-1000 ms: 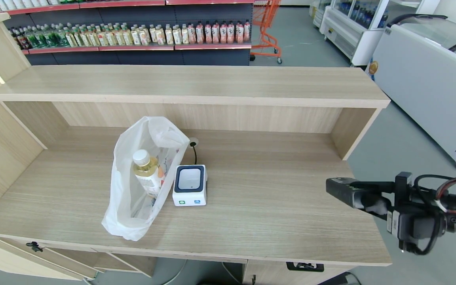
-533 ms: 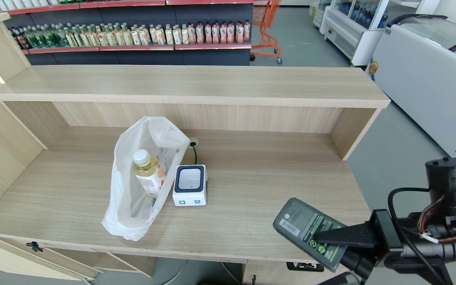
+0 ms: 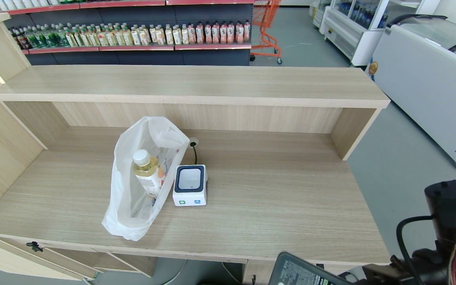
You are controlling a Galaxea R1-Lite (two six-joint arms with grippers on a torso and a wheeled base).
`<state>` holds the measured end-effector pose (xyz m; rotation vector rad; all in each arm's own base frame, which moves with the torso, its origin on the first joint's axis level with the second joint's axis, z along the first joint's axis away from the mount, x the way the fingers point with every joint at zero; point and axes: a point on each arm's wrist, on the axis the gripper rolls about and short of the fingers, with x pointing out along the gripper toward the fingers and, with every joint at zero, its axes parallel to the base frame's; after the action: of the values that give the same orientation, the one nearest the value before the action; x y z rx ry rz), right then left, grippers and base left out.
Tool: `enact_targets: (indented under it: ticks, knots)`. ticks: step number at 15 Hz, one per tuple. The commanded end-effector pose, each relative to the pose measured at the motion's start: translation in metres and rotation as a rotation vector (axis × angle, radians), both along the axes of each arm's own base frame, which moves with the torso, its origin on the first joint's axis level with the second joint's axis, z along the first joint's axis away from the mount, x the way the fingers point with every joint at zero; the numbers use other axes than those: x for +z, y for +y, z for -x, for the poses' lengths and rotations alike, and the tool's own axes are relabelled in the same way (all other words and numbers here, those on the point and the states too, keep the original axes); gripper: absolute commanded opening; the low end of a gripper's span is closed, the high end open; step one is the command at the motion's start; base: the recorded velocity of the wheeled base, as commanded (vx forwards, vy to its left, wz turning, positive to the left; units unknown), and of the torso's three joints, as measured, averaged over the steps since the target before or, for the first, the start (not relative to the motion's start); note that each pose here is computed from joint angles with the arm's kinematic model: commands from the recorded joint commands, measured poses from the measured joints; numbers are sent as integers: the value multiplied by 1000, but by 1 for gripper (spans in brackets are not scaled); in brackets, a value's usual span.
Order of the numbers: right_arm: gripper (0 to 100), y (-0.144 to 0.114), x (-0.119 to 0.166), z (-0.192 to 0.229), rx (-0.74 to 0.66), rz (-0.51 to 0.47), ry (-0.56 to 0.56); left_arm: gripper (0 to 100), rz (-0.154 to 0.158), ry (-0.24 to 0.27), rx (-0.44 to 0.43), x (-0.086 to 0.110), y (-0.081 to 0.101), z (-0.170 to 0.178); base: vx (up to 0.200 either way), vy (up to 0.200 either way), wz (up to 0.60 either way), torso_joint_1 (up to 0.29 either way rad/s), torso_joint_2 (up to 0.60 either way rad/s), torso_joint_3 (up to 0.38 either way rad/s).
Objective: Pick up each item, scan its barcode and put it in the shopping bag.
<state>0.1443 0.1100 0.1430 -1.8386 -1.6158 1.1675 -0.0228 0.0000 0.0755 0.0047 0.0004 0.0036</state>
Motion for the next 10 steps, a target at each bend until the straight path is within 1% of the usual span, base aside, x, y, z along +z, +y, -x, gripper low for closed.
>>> enact_targets:
  ticks: [1, 2, 4, 10]
  knots:
    - [0, -7, 2, 5, -10, 5, -9, 100, 0, 0, 1, 0, 0, 0, 0, 0, 0, 0, 0, 0]
    - [0, -13, 2, 7, -30, 14, 5, 100, 0, 0, 1, 0, 0, 0, 0, 0, 0, 0, 0, 0]
    - [0, -21, 5, 8, -37, -5, -1, 100, 0, 0, 1, 0, 0, 0, 0, 0, 0, 0, 0, 0]
    - [0, -23, 5, 8, -38, -7, 1, 100, 0, 0, 1, 0, 0, 0, 0, 0, 0, 0, 0, 0]
